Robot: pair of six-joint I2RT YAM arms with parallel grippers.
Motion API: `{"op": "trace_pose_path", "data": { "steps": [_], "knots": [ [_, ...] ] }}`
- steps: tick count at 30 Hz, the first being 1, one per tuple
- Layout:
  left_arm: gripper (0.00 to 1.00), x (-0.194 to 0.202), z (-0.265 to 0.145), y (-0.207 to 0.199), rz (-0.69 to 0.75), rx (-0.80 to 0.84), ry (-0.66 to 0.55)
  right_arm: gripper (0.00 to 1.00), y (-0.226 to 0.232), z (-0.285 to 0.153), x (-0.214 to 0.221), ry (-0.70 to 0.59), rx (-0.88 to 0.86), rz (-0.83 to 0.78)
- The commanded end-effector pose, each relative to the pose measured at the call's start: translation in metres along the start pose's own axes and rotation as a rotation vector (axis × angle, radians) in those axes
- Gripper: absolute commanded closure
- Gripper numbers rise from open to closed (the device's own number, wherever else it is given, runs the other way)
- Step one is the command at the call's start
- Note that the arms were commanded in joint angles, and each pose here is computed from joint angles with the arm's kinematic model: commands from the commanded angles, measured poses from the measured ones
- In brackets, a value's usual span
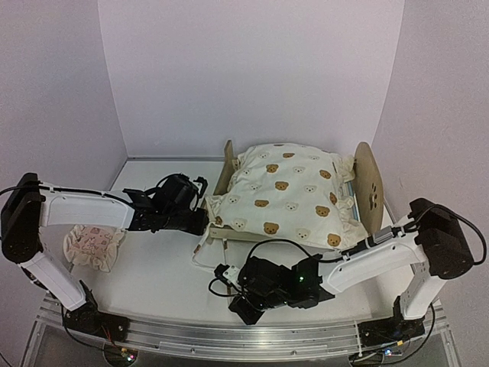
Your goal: Set up the pet bed
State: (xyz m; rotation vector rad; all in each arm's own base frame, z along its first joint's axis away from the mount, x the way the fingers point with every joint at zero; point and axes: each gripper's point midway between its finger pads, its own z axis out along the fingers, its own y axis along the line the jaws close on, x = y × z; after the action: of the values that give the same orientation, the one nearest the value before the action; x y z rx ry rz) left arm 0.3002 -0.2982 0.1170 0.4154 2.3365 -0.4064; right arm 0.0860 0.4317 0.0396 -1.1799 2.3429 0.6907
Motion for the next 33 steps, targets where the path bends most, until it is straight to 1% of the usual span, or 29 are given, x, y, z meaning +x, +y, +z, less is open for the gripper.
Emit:
{"op": "trace_pose_path", "data": {
  "steps": [1,3,6,11,18,21,26,30,33],
  "knots": [
    [0.81,-0.031,-0.001,0.013,-0.027,-0.047,-0.068,1.00,0.039,0.001,0.022,0.099,-0.138,-0.044],
    [0.78,-0.025,-0.004,0.012,-0.035,-0.036,-0.041,1.00,0.035,0.002,0.021,0.092,-0.118,-0.040],
    [0.68,-0.016,-0.013,0.010,-0.047,-0.007,-0.008,1.00,0.031,0.004,0.018,0.080,-0.091,-0.034],
    [0.56,-0.002,-0.026,0.008,-0.071,0.033,0.032,1.00,0.042,0.015,0.000,0.062,-0.106,-0.021],
    [0.47,0.013,-0.038,0.016,-0.080,0.017,0.068,1.00,0.056,0.040,-0.026,0.035,-0.111,-0.009],
    [0.43,0.016,-0.043,0.019,-0.080,0.014,0.067,0.99,0.052,0.051,-0.027,0.038,-0.081,-0.002],
    [0.40,0.019,-0.049,0.022,-0.083,0.011,0.066,0.76,0.044,0.055,-0.019,0.078,-0.037,-0.004],
    [0.40,0.023,-0.050,0.025,-0.085,-0.001,0.069,0.63,0.034,0.042,-0.015,0.084,0.010,-0.023],
    [0.39,0.023,-0.052,0.025,-0.087,0.003,0.066,0.49,0.033,0.026,-0.021,0.067,0.013,-0.041]
  ]
}}
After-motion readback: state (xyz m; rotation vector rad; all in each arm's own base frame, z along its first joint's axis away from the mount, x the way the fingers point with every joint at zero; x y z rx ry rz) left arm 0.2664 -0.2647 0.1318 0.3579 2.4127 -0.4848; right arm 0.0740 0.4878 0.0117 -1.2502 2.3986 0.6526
